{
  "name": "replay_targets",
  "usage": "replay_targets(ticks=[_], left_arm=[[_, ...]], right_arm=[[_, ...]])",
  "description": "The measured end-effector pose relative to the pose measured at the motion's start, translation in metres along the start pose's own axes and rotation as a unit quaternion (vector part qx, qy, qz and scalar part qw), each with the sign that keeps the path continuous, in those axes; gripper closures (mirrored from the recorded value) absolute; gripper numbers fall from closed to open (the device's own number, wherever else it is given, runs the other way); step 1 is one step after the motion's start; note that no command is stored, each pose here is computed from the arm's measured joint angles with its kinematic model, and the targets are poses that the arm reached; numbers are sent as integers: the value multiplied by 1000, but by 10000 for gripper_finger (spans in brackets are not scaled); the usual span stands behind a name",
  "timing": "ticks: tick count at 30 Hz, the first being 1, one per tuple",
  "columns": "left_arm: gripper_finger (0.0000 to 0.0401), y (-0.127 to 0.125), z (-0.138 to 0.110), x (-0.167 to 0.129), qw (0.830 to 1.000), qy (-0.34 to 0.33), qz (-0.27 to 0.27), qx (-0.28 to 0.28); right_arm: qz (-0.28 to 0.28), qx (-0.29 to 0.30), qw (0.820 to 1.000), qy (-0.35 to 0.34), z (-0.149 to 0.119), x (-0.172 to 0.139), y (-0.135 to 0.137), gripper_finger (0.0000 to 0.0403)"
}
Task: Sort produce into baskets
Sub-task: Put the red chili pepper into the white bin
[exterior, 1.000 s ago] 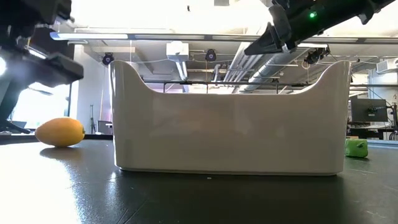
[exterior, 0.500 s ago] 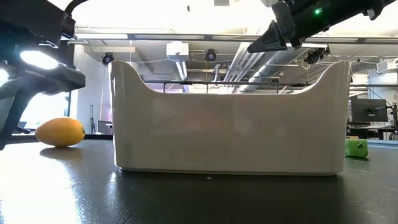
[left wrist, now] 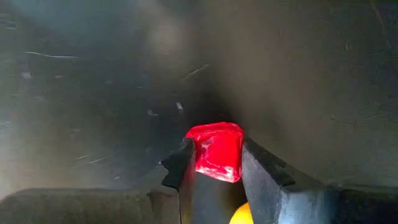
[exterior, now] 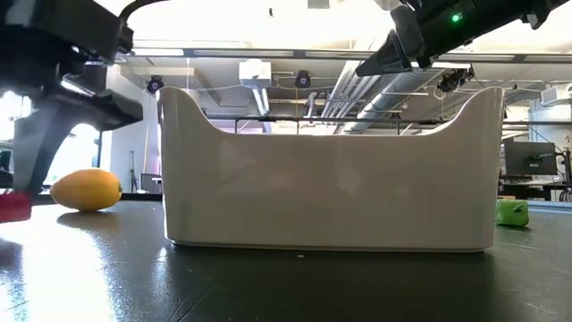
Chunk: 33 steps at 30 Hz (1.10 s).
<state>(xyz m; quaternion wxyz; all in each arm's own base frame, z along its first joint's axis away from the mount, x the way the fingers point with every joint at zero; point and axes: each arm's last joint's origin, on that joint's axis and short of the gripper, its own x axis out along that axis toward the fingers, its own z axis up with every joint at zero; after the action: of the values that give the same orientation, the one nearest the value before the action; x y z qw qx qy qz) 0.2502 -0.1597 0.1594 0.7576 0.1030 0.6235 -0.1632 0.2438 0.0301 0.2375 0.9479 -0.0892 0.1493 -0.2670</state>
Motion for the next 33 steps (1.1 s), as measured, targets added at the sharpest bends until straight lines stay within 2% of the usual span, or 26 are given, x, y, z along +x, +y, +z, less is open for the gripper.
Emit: replay_targets(ticks=[6,13,17,23,33], left_arm=[[309,11,-1,-25,1000,-17,8,-9],[310,40,20,-62,990,-125,34,-48],[310,59,40,-74,978,-202,35,-34],[310,80,60,-71,961,-277,-9,6],[310,89,73,-42,959,-275,7,69]], right_arm=[[-2,-28,1000,0,0,1,-1,403],[-18,-56,998,2,1,7,-9,403],[-23,-54,998,8,0,14,-18,403],[-13,-42,999,13,-1,22,-29,403],[-1,-22,1000,20,-3,22,-28,403]])
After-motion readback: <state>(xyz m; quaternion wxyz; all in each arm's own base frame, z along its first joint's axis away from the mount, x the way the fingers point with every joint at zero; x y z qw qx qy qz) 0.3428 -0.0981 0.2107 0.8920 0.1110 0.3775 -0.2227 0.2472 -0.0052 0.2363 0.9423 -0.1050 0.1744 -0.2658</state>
